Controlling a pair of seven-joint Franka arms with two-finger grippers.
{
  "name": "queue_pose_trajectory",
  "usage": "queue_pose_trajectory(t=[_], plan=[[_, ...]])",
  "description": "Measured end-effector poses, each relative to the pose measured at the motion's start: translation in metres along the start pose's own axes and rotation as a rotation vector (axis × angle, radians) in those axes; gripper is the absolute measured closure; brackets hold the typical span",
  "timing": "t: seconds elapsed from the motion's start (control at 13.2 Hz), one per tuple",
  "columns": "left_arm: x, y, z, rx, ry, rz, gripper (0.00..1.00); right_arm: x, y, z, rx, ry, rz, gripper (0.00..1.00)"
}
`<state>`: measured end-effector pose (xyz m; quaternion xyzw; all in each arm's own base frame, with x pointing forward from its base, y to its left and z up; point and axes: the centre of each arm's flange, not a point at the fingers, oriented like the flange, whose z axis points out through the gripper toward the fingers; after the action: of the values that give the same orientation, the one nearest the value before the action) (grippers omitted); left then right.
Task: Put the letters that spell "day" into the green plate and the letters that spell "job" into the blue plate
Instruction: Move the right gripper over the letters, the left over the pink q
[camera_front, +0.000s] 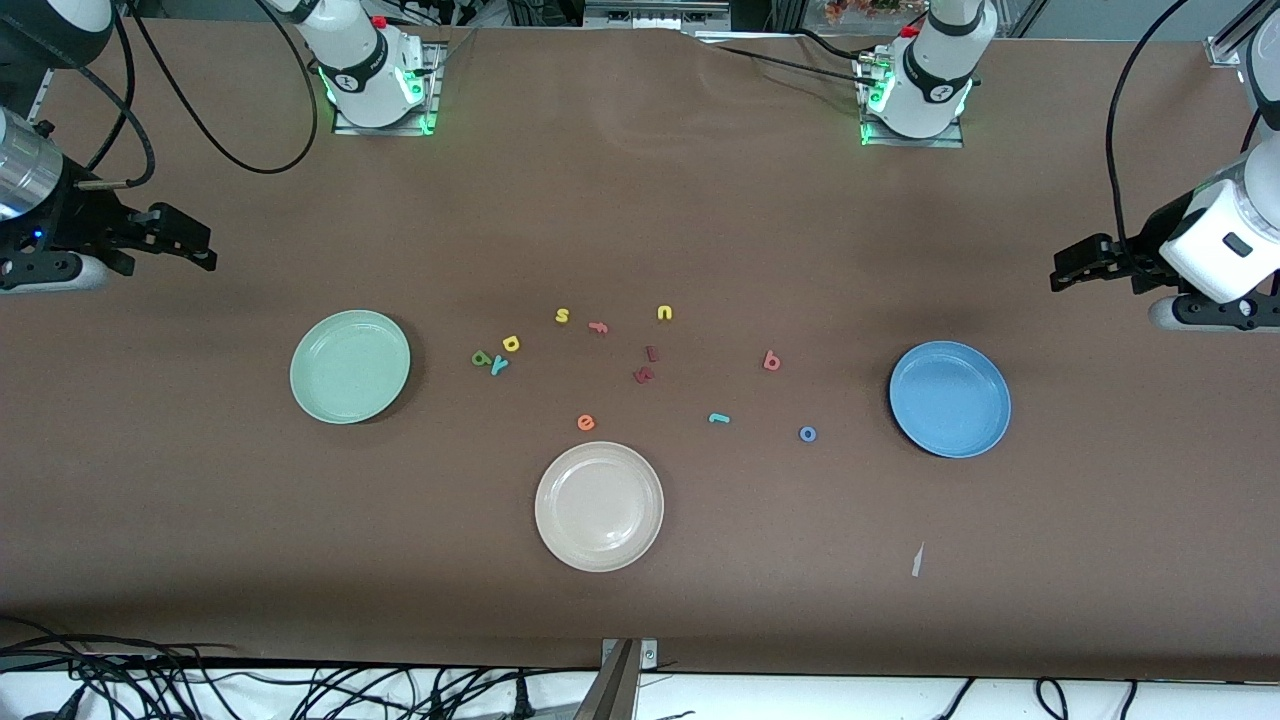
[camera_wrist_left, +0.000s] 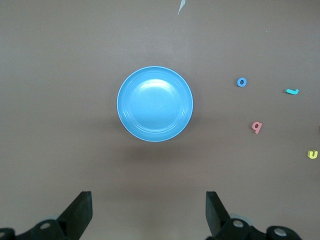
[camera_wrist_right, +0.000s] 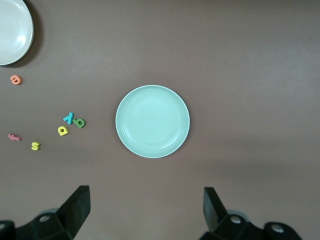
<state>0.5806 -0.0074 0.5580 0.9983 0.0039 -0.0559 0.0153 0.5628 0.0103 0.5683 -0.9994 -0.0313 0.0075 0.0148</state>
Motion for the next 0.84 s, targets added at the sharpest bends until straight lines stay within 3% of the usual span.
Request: queue_pose_trajectory(t=[0.23,0.53,0.84], plan=[[0.009,0.008,0.018,-0.002,-0.027,0.017,0.00,0.000,-0.004,0.001,0.000,-0.002,-0.005,0.00],[0.052,0.063,0.100,-0.006,-0.114,0.103,0.00,0.004,-0.031,0.010,0.000,-0.009,-0.006,0.00],[0.081,0.125,0.156,-0.090,-0.080,0.156,0.00,0.014,-0.084,0.045,0.001,0.025,0.061,0.00]])
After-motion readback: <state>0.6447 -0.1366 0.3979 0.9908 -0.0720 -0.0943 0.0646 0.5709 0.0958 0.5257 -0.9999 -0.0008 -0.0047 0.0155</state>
